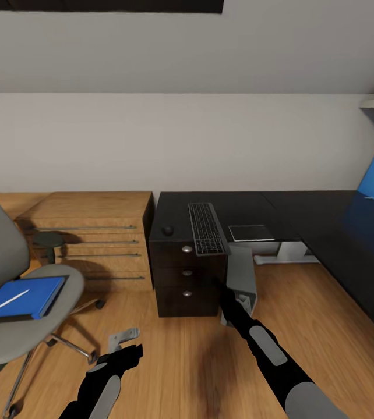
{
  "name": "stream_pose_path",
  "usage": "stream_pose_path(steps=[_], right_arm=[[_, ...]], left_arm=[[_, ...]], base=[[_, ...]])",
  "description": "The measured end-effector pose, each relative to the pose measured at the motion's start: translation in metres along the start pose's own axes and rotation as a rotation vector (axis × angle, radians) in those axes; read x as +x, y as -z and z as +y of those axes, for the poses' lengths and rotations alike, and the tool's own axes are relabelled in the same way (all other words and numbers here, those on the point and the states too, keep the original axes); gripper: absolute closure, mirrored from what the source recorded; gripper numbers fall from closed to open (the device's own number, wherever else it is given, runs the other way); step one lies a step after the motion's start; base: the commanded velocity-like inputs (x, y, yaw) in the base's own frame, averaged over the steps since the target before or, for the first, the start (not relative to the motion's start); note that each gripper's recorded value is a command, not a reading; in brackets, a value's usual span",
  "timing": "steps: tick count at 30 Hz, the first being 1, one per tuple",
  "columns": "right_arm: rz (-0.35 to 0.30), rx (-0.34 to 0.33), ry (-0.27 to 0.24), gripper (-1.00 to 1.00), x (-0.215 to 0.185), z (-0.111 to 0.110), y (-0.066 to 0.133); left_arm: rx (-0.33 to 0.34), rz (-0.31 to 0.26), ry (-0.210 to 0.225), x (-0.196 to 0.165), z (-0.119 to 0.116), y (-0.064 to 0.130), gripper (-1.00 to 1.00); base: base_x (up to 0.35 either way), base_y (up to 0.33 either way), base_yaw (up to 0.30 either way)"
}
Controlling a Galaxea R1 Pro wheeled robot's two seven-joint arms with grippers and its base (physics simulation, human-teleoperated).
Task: In the bedroom, organize the workspace by keeping the computer under the desk, ensuring the monitor is on the desk, placing the keyboard on the desk next to the monitor, placing the mouse on the desk next to the keyboard, moving the folder from the swivel chair onto the desk next to the mouse, stacking the notebook on top of the folder with the pen on top of the notebook, and positioning the swivel chair next to the desk.
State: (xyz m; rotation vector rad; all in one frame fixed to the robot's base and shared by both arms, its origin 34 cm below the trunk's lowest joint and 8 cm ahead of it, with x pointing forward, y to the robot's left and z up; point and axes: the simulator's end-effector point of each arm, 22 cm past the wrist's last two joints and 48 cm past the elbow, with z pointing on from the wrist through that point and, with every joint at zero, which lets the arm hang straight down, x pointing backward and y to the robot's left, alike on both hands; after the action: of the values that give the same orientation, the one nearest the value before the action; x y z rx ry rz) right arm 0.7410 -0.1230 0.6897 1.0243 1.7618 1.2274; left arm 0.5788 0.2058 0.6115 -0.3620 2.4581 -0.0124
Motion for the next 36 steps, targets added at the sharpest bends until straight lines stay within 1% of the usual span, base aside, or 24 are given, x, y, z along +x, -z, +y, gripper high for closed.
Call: stream_pose_path(steps=[21,25,36], right_arm=[[0.001,0.002,0.003,-1.00,0.0002,-0.0001,0.0001],[0.001,0.002,0.003,-1.00,0.0001,-0.0006,-0.0001],[0.000,0.003,0.004,-1.00,0.0001,-0.0010,-0.0001]], left_arm=[[0.002,-0.001,-0.002,0.0000,0.0001,0.0003,-1.00],[0.001,0.001,-0.002,0.0007,0.0002,-0.0001,-1.00],[0.001,0.003,-0.003,0.0012,0.0002,-0.0003,-1.00]], base=[[0.291,0.000,0.000],[0.102,0.000,0.000],[0.014,0.000,0.000]])
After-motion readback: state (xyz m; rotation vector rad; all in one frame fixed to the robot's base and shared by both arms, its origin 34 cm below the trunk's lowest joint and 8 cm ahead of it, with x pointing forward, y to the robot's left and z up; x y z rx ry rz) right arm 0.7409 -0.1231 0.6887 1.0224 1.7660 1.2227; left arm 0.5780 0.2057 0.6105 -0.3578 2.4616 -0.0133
